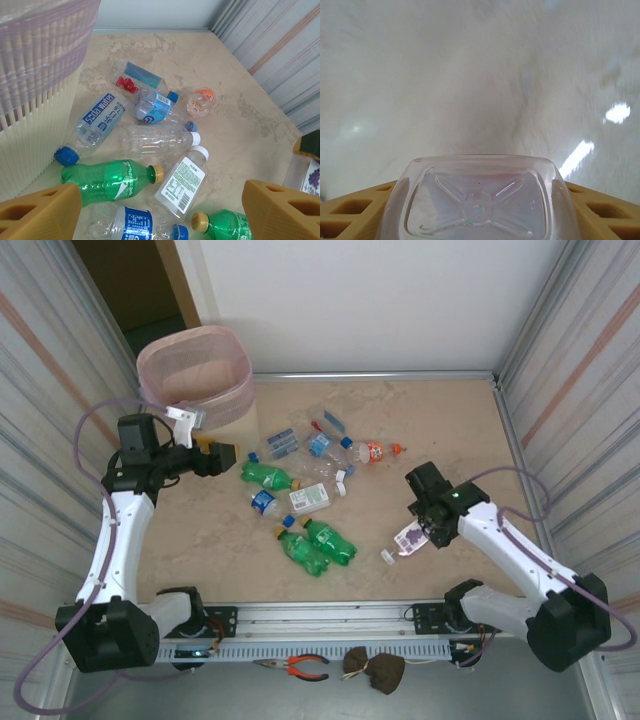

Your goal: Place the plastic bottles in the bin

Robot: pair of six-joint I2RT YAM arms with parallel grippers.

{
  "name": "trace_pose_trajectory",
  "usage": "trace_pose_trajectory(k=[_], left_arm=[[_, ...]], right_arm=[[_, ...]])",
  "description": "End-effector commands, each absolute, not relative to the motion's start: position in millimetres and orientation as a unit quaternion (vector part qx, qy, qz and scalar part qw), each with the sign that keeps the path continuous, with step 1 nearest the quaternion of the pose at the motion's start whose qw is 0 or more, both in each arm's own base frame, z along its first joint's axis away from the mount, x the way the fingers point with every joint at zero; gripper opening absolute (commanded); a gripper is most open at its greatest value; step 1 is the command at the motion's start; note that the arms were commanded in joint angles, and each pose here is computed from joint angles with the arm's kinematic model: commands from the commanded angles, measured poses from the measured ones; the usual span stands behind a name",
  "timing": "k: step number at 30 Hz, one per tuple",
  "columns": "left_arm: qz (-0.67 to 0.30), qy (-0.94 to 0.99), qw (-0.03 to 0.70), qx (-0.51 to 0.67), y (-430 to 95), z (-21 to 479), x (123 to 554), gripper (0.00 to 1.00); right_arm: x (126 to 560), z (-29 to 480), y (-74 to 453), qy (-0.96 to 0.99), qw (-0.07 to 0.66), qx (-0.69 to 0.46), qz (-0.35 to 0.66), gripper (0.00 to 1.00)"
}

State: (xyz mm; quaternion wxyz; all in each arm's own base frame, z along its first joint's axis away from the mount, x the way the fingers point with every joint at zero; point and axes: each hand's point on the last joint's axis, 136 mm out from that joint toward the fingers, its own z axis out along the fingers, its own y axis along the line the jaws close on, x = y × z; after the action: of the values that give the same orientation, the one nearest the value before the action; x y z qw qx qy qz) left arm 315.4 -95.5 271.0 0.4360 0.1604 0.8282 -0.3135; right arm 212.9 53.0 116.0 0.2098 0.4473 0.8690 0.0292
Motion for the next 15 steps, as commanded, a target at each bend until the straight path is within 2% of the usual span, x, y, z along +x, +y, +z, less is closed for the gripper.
trace_pose_trajectory(k=[1,6,9,15], left_arm=[[-0.324,0.823,0.434,0.17,-100,269,312,0.84],[-0.363,0.798,0.435,0.206,-120,277,305,0.84],[-0.386,0.781,0.431,0.234,-134,282,297,0.84],[-0.431,0.735,0.434,0.293,-160,298,281,0.83]], right_arm=[[233,155,30,0.887,0.313,0.337,-0.023,0.6],[260,206,52,0.885,0.423,0.188,0.042,0.59],[265,236,84,0.874,0.471,0.059,0.103,0.61],[253,282,133,0.824,0.521,-0.131,0.181,0.63]])
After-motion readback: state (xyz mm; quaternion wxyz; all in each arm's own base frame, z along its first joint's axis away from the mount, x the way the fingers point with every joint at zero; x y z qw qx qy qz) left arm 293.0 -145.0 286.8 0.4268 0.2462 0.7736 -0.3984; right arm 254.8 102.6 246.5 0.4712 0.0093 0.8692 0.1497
